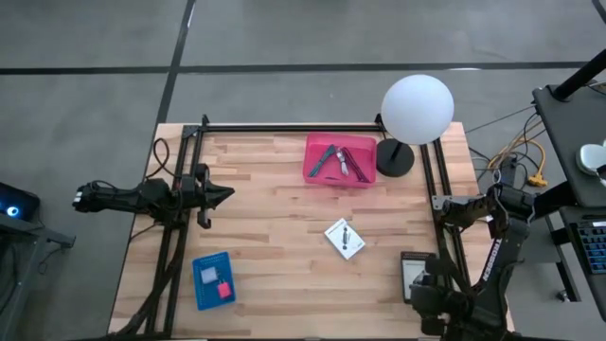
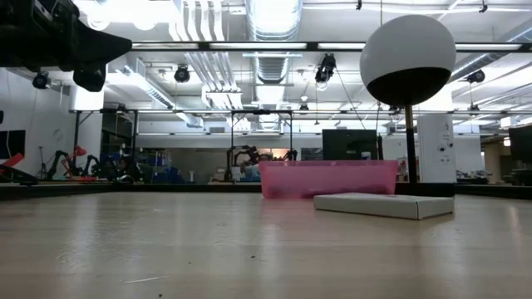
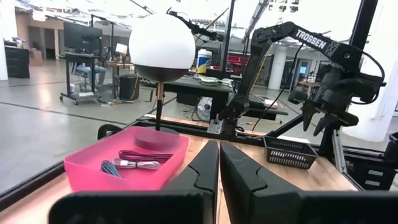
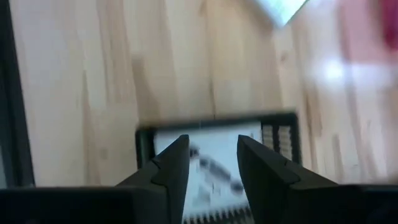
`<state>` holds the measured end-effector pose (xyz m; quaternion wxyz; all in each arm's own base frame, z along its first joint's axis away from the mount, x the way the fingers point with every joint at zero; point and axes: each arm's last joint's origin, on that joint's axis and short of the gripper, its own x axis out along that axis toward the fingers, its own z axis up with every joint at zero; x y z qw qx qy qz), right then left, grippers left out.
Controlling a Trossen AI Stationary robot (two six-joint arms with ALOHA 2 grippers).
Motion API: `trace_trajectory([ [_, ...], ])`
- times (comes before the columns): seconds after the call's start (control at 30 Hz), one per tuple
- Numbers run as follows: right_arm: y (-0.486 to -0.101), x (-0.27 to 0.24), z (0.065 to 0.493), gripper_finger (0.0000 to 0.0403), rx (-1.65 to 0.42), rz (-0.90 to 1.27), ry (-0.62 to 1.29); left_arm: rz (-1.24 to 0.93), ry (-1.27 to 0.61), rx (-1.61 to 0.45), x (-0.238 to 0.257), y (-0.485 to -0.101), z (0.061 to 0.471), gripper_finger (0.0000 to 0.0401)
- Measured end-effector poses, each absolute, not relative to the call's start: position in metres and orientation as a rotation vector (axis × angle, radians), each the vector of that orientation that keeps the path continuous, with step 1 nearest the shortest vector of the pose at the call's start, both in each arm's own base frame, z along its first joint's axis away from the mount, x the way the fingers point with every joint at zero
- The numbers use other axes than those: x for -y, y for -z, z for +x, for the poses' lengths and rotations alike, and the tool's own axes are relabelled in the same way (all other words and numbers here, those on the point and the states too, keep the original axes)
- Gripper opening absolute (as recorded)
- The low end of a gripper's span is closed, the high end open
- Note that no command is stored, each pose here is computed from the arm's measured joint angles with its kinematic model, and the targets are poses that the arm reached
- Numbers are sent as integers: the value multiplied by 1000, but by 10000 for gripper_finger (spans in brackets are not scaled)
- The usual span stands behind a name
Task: Pick and place items into bin
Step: Put the card reader box into the black bin
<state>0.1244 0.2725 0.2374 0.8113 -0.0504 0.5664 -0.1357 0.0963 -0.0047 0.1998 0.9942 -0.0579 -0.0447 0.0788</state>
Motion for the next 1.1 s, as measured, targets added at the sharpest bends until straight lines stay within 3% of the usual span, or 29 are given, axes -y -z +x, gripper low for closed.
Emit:
trace_trajectory([
  [0.2, -241, -268, 136, 139, -953, 11, 426, -119, -157, 90, 5, -200, 96, 0],
  [0.43, -257, -260, 157, 178, -709, 340, 551, -145, -157, 92, 5, -200, 96, 0],
  [0.67, -287, -266, 193, 178, -706, 237, 245, -147, -169, 94, 4, -200, 96, 0],
  [0.83, -299, -257, 221, 161, -819, 247, 13, -148, -184, 95, 4, -200, 96, 0],
  [1.0, -295, -237, 245, 147, -963, 268, -117, -147, -191, 96, 4, -200, 96, 0],
  [1.1, -284, -221, 256, 145, -1010, 249, -98, -148, -195, 96, 4, -200, 96, 0],
])
